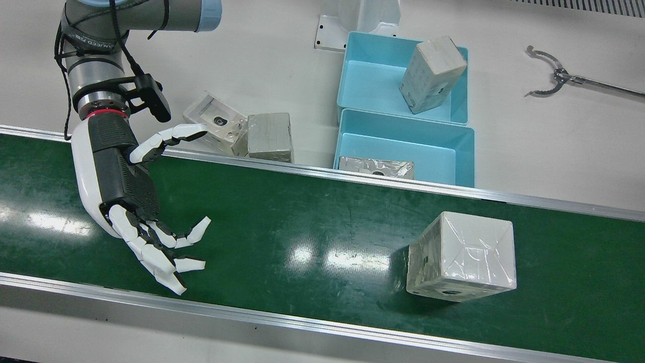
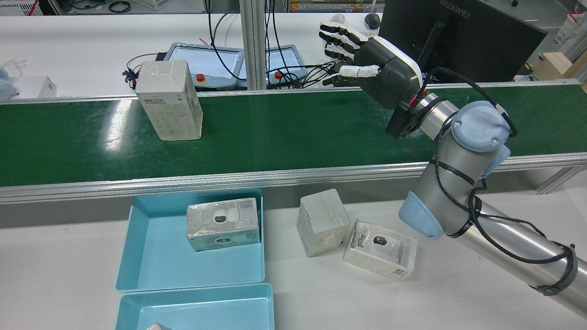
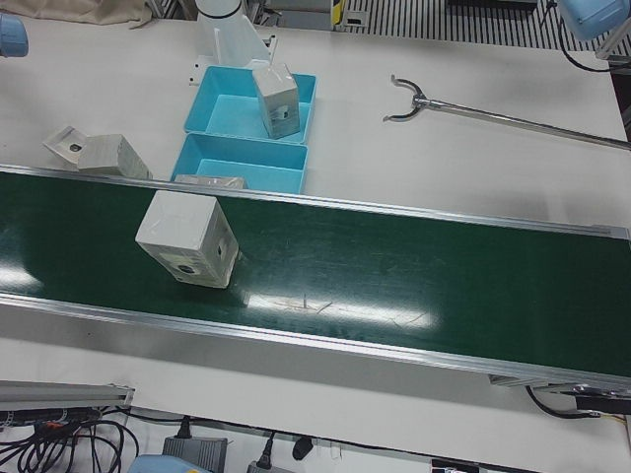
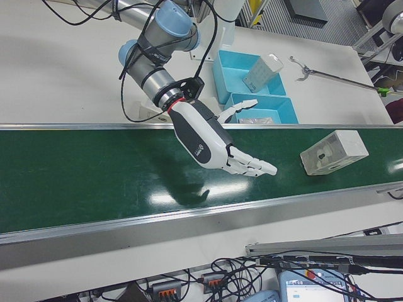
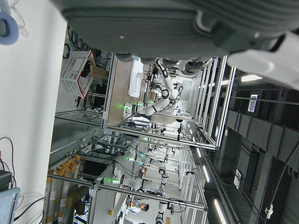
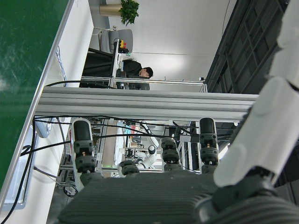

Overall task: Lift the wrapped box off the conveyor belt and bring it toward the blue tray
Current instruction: 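Lower the open right hand toward the belt in the box's path, then move the right hand toward the white wrapped box on the belt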

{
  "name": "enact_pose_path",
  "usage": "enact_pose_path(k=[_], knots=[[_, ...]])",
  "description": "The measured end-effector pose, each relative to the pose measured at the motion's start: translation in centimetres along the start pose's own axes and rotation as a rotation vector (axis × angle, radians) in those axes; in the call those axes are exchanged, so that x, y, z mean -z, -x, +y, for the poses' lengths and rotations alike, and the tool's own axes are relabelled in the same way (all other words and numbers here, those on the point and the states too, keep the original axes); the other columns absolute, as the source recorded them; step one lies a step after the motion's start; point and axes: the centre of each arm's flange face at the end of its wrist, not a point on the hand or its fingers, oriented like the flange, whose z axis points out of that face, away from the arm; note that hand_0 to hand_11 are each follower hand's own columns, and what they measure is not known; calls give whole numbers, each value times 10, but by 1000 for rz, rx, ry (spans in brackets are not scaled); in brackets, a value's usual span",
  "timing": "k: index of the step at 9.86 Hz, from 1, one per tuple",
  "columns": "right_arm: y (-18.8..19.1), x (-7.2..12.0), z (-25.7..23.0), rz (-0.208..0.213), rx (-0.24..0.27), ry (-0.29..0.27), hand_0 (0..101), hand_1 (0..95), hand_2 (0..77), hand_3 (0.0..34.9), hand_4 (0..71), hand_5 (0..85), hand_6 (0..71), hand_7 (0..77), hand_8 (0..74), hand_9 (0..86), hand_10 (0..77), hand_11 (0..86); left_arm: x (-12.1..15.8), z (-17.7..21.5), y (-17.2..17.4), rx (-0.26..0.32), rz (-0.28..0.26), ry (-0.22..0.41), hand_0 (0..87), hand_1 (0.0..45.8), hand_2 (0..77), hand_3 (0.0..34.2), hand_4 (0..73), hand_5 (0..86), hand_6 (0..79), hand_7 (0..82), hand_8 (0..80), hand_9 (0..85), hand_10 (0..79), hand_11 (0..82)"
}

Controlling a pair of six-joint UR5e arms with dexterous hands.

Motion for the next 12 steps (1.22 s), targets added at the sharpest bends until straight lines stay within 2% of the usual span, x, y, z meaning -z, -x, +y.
enact_pose_path(k=[1, 2, 3, 4, 5, 12], knots=[[-1, 0, -1, 1, 1, -3, 400, 125, 104, 299, 104, 196, 5, 65, 0, 136, 153, 360, 0, 0, 0, 0, 0, 0, 0, 0, 11, 0, 0, 5, 0, 5, 5, 5, 0, 0], [-2, 0, -2, 3, 1, -4, 402, 82, 147, 300, 104, 235, 5, 76, 0, 16, 38, 114, 0, 0, 0, 0, 0, 0, 0, 0, 11, 0, 0, 5, 0, 5, 5, 5, 0, 0], [-3, 0, -2, 3, 1, -4, 402, 82, 147, 300, 104, 235, 5, 76, 0, 16, 38, 114, 0, 0, 0, 0, 0, 0, 0, 0, 11, 0, 0, 5, 0, 5, 5, 5, 0, 0], [-3, -1, -2, 4, 1, -5, 402, 82, 147, 300, 104, 229, 5, 87, 0, 16, 44, 22, 0, 0, 0, 0, 0, 0, 0, 0, 11, 0, 0, 5, 0, 5, 5, 5, 0, 0], [-3, -1, -2, 4, 1, -5, 402, 82, 147, 299, 104, 229, 5, 93, 0, 16, 44, 76, 0, 0, 0, 0, 0, 0, 0, 0, 11, 0, 0, 5, 0, 5, 5, 0, 0, 0], [-5, -1, -2, 5, 0, -3, 401, 82, 147, 299, 115, 224, 5, 104, 0, 11, 49, 82, 0, 0, 0, 0, 0, 0, 0, 0, 5, 0, 0, 5, 0, 5, 0, 0, 5, 0]])
